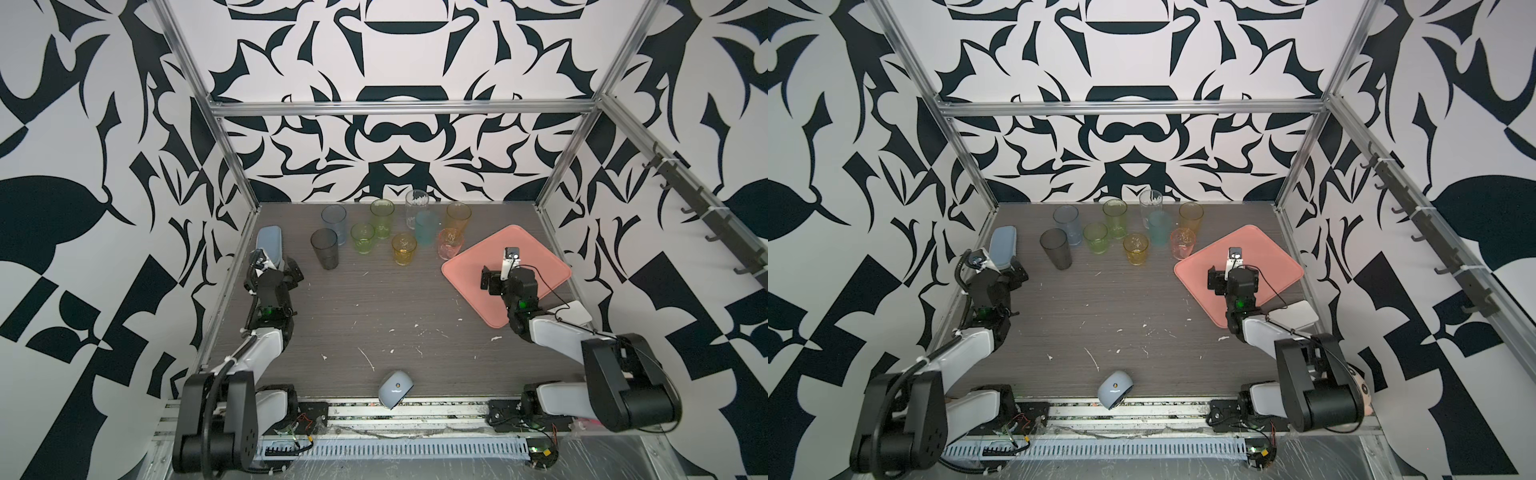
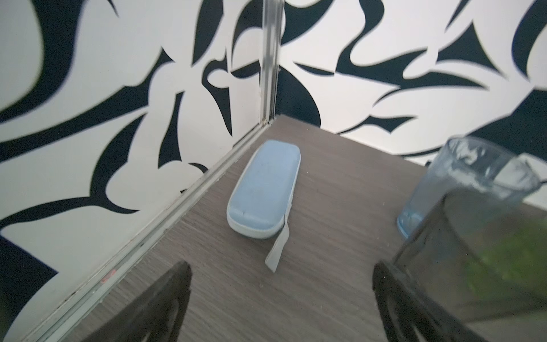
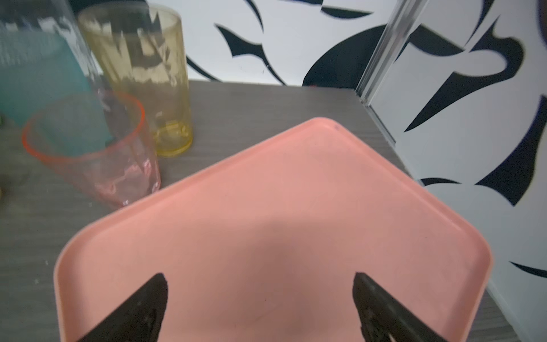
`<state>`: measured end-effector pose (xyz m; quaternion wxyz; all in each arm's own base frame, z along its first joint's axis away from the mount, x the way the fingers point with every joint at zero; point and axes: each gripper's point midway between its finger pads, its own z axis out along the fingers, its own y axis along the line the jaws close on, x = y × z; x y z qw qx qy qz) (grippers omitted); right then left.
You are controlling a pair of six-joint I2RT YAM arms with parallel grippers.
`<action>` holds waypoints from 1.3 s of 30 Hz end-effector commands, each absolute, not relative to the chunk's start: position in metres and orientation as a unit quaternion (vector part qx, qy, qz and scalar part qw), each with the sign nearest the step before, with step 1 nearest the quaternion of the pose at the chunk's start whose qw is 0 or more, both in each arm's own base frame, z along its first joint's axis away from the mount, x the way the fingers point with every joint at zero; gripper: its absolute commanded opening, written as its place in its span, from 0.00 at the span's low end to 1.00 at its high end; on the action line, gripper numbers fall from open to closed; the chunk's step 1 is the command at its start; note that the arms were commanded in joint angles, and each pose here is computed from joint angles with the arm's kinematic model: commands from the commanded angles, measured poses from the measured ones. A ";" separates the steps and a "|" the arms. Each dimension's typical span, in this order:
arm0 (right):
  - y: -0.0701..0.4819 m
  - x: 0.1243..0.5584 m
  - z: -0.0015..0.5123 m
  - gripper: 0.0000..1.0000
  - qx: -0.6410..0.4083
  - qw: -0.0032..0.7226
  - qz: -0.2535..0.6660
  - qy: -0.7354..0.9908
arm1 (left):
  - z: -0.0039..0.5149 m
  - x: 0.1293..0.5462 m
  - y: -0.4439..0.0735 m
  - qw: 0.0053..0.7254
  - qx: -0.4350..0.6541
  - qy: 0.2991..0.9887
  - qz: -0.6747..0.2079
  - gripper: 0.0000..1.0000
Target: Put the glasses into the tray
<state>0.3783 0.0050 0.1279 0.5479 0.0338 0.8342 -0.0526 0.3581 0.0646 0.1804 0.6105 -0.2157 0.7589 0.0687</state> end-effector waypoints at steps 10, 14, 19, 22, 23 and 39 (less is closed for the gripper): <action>0.057 0.355 0.180 0.87 0.100 0.429 0.151 0.885 | 0.199 0.319 0.046 0.479 -0.363 0.798 -0.052 1.00; 0.078 0.343 0.174 0.85 0.084 0.370 0.196 0.904 | 0.194 0.313 0.022 0.433 -0.342 0.827 -0.106 1.00; 0.094 0.327 0.156 0.84 0.052 0.310 0.158 0.936 | 0.187 0.306 -0.006 0.389 -0.299 0.857 -0.158 0.99; 0.107 0.319 0.145 0.84 0.024 0.280 0.127 0.951 | 0.182 0.301 -0.015 0.372 -0.276 0.870 -0.170 0.99; 0.111 0.317 0.139 0.84 0.019 0.266 0.121 0.956 | 0.181 0.300 -0.019 0.367 -0.266 0.874 -0.178 1.00; 0.122 0.328 0.066 0.67 -0.001 0.190 0.037 0.981 | 0.159 0.292 -0.048 0.319 -0.217 0.891 -0.239 0.99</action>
